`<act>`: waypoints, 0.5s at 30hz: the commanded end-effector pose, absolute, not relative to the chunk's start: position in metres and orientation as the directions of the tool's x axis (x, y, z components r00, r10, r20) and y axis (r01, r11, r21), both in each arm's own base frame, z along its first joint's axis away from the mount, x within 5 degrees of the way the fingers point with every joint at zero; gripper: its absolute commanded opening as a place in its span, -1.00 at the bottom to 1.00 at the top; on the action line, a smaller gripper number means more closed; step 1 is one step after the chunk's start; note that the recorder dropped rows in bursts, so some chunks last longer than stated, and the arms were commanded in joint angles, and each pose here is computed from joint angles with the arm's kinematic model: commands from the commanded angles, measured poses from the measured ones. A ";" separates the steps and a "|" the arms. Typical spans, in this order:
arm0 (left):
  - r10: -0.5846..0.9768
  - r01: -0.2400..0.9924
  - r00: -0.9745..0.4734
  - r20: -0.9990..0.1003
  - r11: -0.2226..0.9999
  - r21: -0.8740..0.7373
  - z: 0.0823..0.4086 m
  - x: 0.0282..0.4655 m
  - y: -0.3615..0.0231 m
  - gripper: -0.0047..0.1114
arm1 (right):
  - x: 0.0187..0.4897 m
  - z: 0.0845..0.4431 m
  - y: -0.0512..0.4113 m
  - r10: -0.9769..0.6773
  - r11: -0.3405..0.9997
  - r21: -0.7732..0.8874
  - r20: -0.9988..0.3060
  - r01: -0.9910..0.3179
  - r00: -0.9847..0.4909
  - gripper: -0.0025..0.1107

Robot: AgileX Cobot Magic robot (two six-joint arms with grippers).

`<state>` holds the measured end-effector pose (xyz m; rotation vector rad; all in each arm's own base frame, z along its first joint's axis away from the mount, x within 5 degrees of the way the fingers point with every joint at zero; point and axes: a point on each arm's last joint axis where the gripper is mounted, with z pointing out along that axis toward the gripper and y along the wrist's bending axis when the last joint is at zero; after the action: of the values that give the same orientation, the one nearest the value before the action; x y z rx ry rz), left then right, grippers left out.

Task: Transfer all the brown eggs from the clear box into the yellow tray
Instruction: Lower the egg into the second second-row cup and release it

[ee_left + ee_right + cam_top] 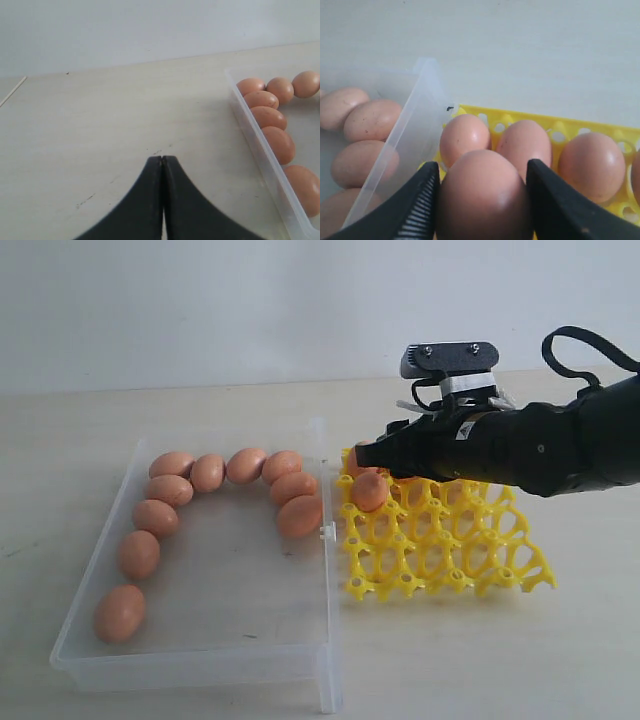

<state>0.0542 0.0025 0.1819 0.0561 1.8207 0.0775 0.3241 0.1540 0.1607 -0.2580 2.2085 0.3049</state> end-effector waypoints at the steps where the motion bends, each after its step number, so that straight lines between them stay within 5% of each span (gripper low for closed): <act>1: 0.072 -0.005 -0.226 -0.971 0.997 0.076 0.185 0.054 0.002 -0.92 | 0.332 0.156 0.155 -0.083 0.949 0.118 -0.800 -0.292 -0.594 -0.96; 15: 0.072 -0.005 -0.226 -0.971 0.997 0.076 0.185 0.054 0.002 -0.92 | 0.338 0.143 0.150 -0.080 0.956 0.107 -0.801 -0.273 -0.593 -0.96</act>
<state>0.0542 0.0025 0.1819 0.0561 1.8207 0.0775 0.3326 0.1517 0.1411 -0.2525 2.2354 0.2786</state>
